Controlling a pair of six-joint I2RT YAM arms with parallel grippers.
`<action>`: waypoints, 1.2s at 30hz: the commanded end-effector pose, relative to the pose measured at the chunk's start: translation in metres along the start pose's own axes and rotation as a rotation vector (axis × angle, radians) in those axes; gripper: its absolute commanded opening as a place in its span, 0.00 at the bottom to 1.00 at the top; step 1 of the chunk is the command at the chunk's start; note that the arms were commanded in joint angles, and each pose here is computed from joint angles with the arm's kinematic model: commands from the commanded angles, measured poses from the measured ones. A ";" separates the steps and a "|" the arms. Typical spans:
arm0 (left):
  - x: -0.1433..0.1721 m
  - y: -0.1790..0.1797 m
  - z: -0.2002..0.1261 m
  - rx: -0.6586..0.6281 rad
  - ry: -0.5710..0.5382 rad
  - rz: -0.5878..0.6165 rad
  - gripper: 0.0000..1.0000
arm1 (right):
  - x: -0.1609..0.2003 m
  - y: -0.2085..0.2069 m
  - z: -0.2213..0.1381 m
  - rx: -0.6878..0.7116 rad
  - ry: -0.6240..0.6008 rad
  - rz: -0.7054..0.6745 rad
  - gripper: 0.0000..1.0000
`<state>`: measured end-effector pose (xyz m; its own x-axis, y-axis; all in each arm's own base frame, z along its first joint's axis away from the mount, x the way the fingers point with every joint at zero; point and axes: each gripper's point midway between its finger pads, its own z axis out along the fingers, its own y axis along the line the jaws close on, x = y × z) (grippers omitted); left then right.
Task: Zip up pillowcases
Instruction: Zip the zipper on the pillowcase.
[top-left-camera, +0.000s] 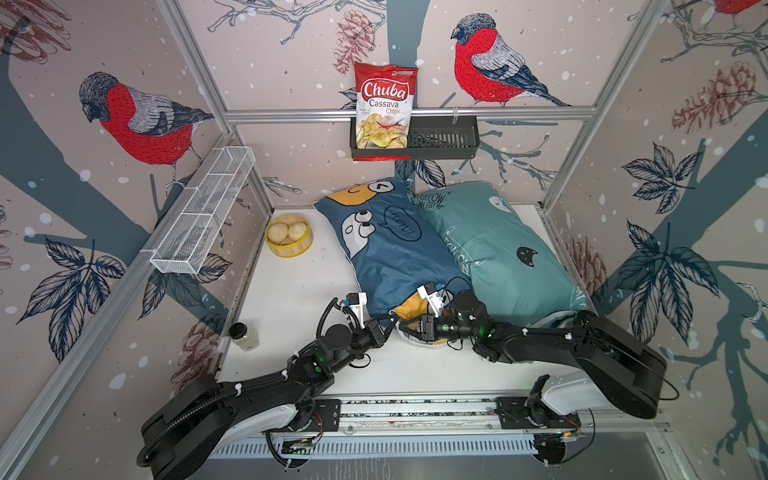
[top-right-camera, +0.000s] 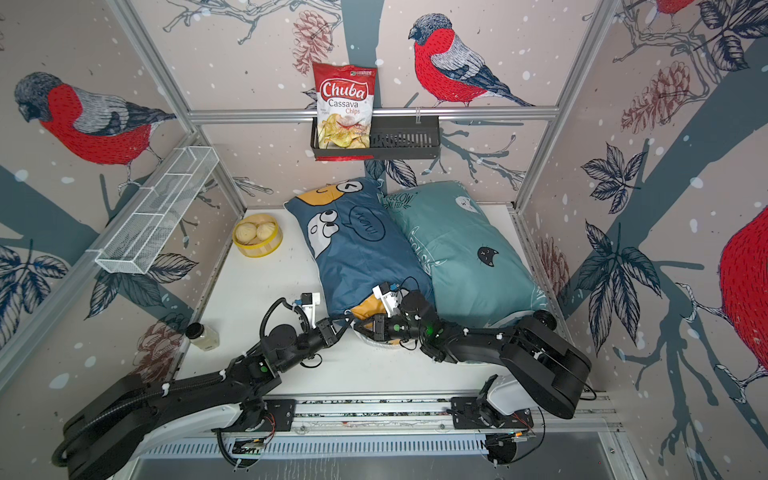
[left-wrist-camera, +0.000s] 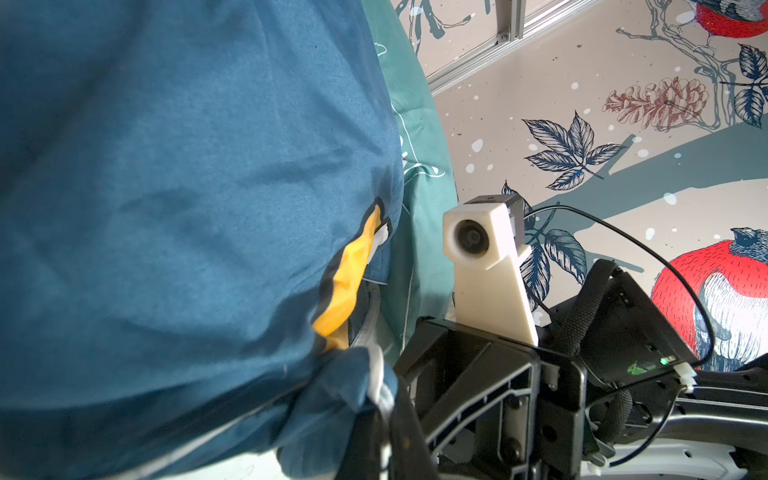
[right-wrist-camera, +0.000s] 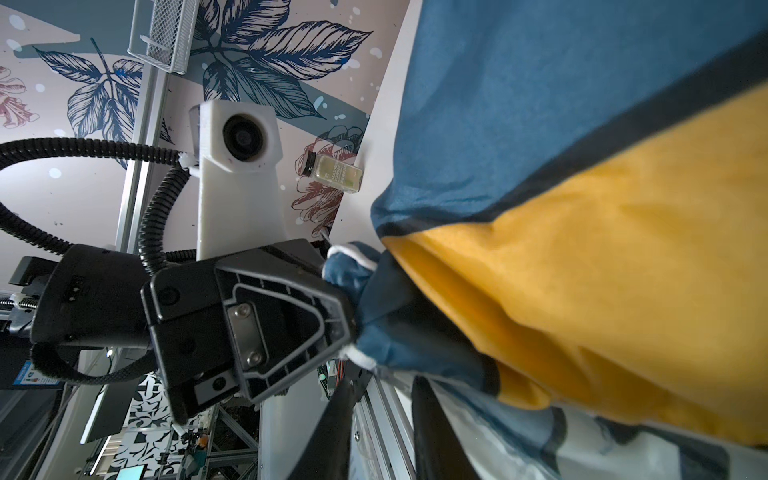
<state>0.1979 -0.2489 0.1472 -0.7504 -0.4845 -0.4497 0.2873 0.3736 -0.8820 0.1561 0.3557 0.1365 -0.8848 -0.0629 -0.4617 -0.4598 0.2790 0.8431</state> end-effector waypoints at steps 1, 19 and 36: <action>-0.004 -0.013 0.000 0.052 -0.018 0.019 0.00 | -0.006 0.010 -0.001 -0.022 -0.013 -0.021 0.25; -0.004 -0.013 0.000 0.053 -0.014 0.020 0.00 | -0.005 0.005 -0.001 0.002 -0.010 -0.020 0.13; -0.017 -0.011 -0.009 0.018 -0.083 0.065 0.00 | -0.001 -0.006 0.008 0.073 0.000 -0.030 0.00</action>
<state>0.1978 -0.2426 0.1578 -0.7165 -0.4939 -0.4927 0.3275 0.3854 -0.8627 0.1588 0.3594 0.1353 -0.8744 -0.0672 -0.4805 -0.4755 0.3146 0.8215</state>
